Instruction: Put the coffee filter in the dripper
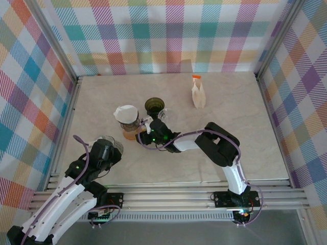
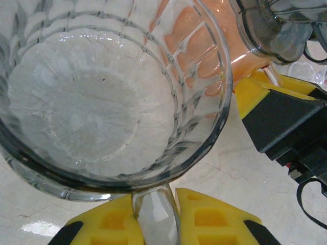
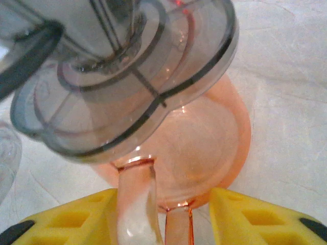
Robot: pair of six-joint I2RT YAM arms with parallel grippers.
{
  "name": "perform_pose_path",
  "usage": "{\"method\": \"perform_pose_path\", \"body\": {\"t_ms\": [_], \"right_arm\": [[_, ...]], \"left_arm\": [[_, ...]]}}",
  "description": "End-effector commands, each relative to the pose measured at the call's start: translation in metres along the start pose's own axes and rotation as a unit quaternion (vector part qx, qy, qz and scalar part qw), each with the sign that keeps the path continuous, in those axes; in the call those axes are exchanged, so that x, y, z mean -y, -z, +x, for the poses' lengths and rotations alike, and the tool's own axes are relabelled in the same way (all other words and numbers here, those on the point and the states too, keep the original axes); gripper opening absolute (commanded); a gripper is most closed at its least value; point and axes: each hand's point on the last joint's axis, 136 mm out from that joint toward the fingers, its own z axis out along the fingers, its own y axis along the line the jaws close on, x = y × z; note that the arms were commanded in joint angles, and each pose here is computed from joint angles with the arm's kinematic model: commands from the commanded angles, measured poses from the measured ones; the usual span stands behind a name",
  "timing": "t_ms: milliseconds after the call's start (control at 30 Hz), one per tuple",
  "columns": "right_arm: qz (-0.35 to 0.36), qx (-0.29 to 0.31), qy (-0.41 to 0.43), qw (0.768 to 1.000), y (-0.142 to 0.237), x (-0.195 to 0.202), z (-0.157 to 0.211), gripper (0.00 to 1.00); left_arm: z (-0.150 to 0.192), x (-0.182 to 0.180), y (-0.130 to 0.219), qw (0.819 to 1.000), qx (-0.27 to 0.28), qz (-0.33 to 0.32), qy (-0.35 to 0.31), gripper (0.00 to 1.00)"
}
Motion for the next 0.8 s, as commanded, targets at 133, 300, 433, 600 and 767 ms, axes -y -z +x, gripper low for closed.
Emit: {"method": "perform_pose_path", "body": {"t_ms": [133, 300, 433, 600, 767], "right_arm": [[0.003, 0.013, -0.02, 1.0, 0.045, -0.006, 0.013, 0.59], [0.026, 0.04, -0.046, 0.998, 0.087, -0.003, 0.018, 0.61], [0.096, 0.04, -0.059, 0.993, 0.13, 0.017, 0.019, 0.61], [0.171, 0.061, -0.055, 0.982, 0.194, 0.034, 0.003, 0.63], [0.228, 0.08, -0.056, 0.969, 0.251, 0.049, -0.003, 0.64]], "left_arm": [[0.003, 0.027, -0.006, 0.999, -0.003, 0.043, -0.033, 0.0], [0.02, 0.055, -0.009, 0.995, -0.005, 0.062, -0.081, 0.0], [0.04, 0.081, -0.014, 0.988, -0.012, 0.077, -0.131, 0.0], [0.074, 0.125, -0.019, 0.972, -0.044, 0.125, -0.193, 0.0], [0.107, 0.166, -0.019, 0.949, -0.072, 0.193, -0.239, 0.0]]}}
